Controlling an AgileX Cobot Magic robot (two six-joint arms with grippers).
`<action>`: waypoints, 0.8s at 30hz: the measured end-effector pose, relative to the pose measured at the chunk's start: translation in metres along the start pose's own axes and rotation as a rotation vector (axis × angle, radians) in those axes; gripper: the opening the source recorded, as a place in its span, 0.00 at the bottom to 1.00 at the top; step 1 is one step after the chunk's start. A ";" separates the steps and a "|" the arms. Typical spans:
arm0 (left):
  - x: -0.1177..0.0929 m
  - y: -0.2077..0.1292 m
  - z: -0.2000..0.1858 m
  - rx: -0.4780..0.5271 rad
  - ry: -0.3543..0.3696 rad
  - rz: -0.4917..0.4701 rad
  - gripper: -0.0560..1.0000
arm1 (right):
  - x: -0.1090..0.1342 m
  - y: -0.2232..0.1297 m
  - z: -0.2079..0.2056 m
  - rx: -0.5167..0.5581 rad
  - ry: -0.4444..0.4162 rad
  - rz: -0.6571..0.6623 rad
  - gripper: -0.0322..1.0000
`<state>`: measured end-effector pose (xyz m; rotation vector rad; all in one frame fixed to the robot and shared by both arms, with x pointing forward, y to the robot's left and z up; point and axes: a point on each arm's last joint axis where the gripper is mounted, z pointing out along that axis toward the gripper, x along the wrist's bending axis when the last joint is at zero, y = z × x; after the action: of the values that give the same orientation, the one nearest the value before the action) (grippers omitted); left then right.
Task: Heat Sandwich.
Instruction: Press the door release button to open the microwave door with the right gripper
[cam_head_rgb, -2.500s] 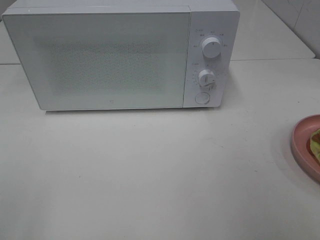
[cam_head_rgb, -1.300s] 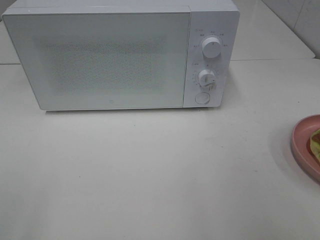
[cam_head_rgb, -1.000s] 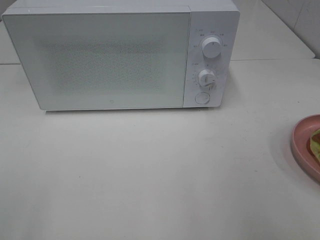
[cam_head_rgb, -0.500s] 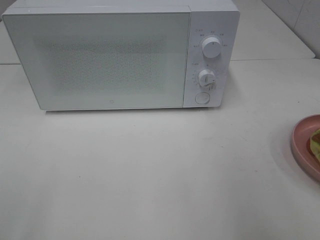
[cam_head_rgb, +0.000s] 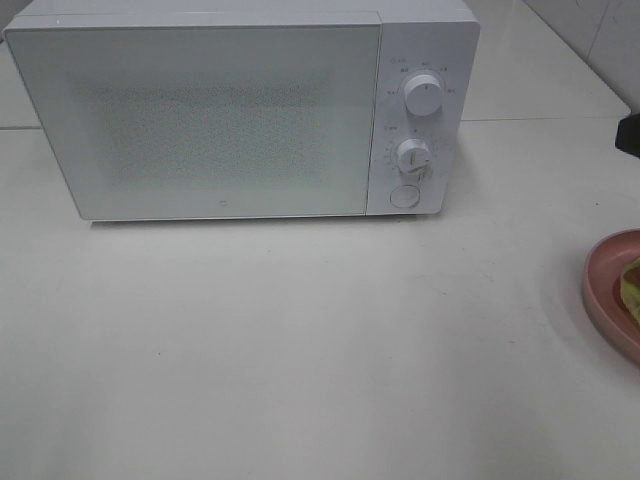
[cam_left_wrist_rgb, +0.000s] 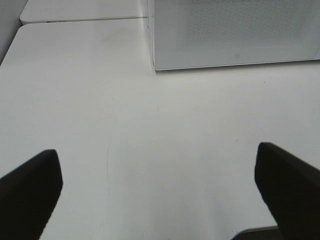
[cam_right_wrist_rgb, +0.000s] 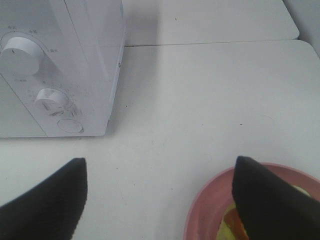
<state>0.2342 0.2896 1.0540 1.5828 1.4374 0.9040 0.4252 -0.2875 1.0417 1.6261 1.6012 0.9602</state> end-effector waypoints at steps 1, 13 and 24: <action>0.000 0.000 0.000 0.000 0.000 0.000 0.99 | 0.000 0.000 0.004 -0.004 0.002 0.000 0.77; 0.000 0.000 0.000 0.000 0.000 0.000 0.99 | 0.003 -0.002 0.040 -0.145 0.035 0.000 0.77; 0.000 0.000 0.000 0.000 0.000 0.000 0.99 | 0.013 -0.027 0.048 -0.272 0.075 0.039 0.77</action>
<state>0.2342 0.2896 1.0540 1.5828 1.4374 0.9040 0.4515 -0.2718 0.9946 1.4528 1.4196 1.2153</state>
